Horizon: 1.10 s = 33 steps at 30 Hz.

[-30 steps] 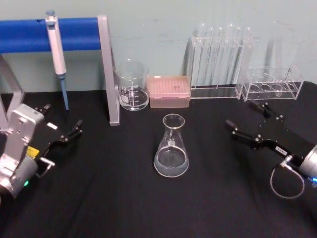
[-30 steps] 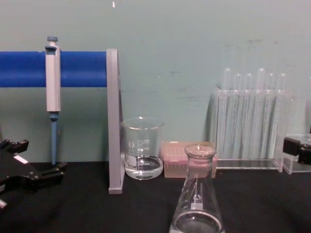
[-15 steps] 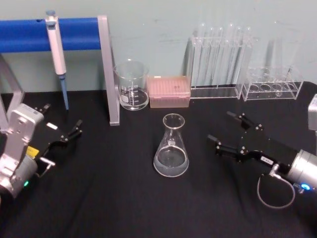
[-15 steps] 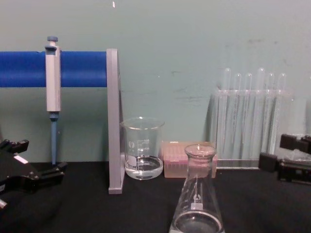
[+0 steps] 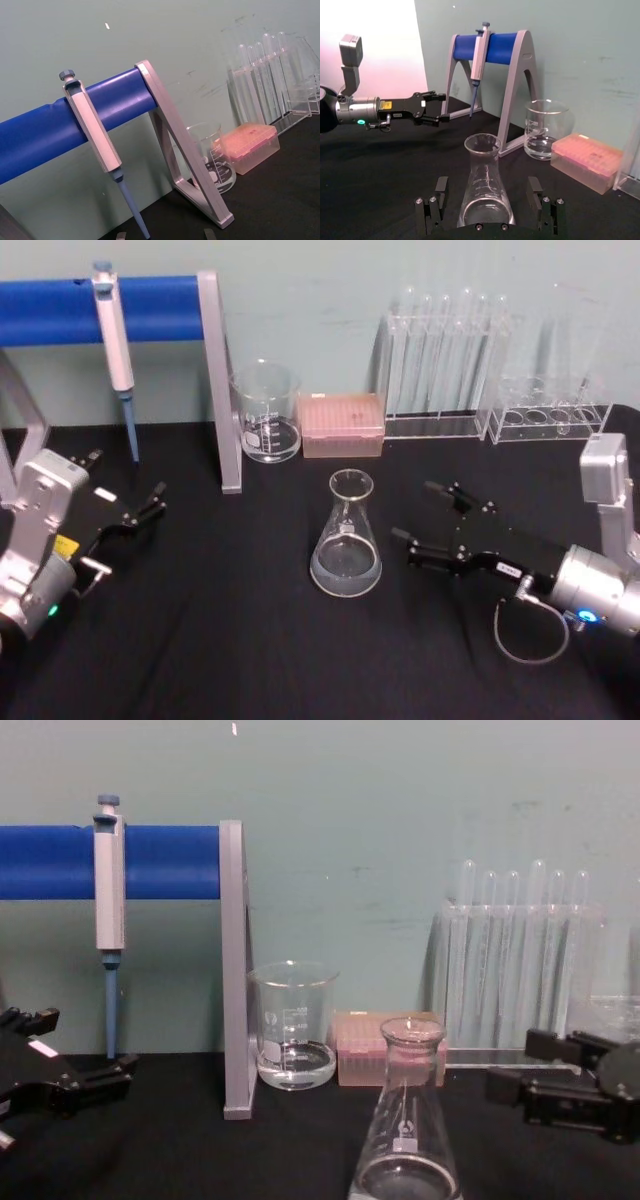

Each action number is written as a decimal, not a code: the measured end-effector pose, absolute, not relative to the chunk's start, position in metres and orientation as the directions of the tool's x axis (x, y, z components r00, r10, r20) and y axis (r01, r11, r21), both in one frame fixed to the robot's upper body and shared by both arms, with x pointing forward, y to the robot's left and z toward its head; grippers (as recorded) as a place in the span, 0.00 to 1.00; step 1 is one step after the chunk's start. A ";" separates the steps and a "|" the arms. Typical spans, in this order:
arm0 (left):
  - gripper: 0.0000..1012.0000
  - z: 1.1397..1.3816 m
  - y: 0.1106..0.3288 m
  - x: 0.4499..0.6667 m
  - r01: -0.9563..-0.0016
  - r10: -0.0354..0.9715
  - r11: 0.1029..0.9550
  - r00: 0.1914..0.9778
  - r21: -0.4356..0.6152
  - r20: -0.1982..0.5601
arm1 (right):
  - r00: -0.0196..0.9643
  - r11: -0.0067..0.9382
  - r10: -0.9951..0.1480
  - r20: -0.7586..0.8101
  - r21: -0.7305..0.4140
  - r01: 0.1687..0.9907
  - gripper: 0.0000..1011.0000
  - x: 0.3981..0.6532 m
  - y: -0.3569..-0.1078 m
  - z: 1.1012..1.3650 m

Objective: Grasp the erlenmeyer flask with one hand, shake it three times, then place it back.

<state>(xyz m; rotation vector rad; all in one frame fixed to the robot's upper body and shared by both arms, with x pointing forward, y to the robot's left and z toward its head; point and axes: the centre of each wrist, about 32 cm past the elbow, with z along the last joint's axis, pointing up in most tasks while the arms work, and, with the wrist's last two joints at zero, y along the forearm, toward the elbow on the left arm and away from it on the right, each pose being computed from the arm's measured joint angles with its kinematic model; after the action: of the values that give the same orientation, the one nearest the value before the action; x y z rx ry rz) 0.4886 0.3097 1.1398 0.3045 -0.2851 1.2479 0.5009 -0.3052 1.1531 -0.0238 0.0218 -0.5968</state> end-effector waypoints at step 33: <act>0.99 1.140 0.310 0.489 -0.955 0.880 0.287 0.292 0.070 0.374 | 0.878 0.876 -0.478 0.018 -0.069 0.478 0.99 0.554 -0.275 1.138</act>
<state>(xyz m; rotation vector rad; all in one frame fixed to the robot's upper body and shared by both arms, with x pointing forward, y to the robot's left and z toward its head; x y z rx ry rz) 0.4886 0.3097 1.1397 0.3045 -0.2850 1.2480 0.5541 -0.2747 1.1383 -0.0717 -0.0004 -0.4987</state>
